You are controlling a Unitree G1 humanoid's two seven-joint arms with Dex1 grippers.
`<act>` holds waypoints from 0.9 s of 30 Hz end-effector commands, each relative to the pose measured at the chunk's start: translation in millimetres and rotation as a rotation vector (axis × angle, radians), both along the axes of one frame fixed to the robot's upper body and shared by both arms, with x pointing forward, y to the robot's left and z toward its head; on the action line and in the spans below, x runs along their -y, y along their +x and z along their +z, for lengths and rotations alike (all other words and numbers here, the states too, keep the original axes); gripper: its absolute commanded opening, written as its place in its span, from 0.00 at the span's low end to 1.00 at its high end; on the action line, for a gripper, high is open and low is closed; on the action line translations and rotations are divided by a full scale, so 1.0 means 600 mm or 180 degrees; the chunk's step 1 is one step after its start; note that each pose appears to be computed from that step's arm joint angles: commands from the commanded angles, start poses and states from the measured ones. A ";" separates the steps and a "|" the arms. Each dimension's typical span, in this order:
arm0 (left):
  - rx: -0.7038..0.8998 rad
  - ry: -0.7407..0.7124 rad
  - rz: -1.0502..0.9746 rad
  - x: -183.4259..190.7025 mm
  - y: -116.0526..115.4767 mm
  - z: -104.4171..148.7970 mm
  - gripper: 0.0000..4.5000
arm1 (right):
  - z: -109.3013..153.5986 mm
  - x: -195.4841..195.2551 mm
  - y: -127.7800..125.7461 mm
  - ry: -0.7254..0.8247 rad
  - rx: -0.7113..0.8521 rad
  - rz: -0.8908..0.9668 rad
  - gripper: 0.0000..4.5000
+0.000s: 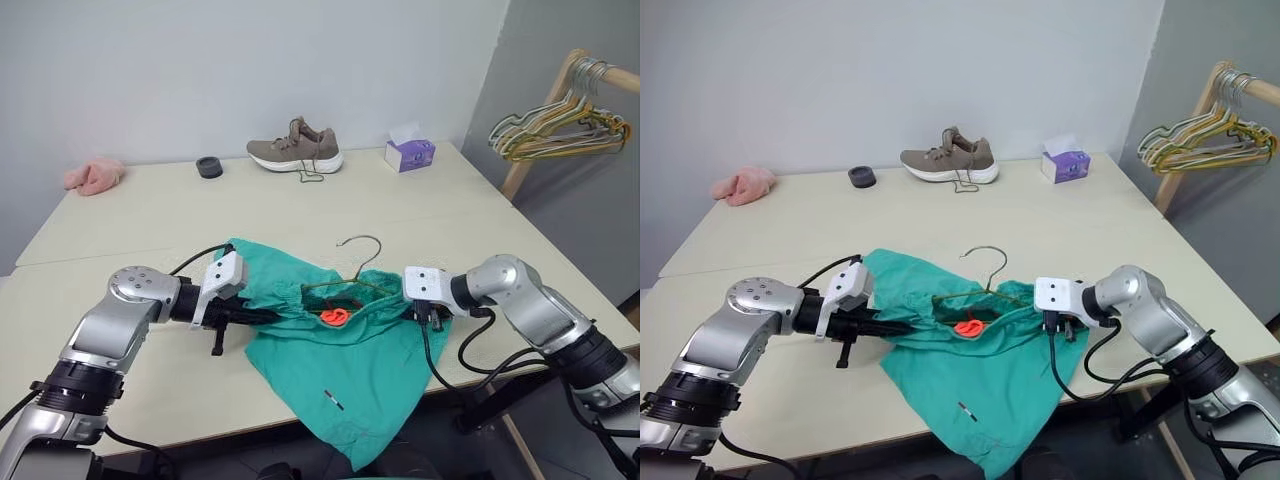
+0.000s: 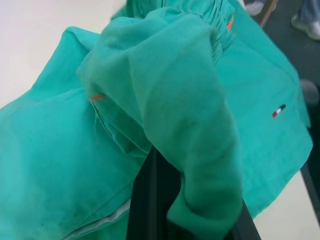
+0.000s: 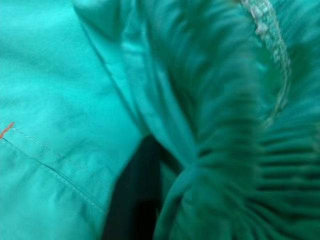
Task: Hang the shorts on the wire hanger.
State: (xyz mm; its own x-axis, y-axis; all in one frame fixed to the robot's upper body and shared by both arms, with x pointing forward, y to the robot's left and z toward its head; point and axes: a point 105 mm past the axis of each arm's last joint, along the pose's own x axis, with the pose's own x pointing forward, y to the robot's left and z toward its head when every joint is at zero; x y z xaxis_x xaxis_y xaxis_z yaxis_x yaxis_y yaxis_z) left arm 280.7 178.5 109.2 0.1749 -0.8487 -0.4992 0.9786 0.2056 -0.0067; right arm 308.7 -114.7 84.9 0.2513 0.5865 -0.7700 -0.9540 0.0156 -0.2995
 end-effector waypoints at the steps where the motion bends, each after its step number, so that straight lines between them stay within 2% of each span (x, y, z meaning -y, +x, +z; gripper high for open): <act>1: 0.0220 -0.0161 0.0070 0.008 0.014 0.031 0.00 | 0.031 -0.009 0.005 0.0047 0.0141 0.0127 0.00; 7: 0.0490 -0.0232 0.0476 -0.014 0.059 0.041 0.37 | 0.048 0.004 -0.002 0.0173 0.0036 -0.0003 0.00; 16: 0.1412 -0.0017 0.1563 -0.120 0.146 0.076 1.00 | 0.045 0.062 -0.026 0.0589 -0.0425 -0.0883 0.00; 19: 0.1703 0.0110 0.1766 -0.136 0.161 0.076 1.00 | 0.036 0.080 -0.034 0.0799 -0.0588 -0.1322 0.00; 21: 0.1630 0.0119 0.1607 -0.124 0.153 0.061 1.00 | 0.025 0.100 -0.042 0.0925 -0.0717 -0.1691 0.00; 24: 0.1155 -0.0279 0.1108 -0.067 0.115 0.052 1.00 | 0.011 0.145 -0.049 0.1177 -0.0833 -0.2454 0.00; 27: 0.0646 -0.0858 0.0545 0.010 0.066 0.081 1.00 | 0.003 0.193 -0.065 0.1277 -0.0849 -0.3013 0.00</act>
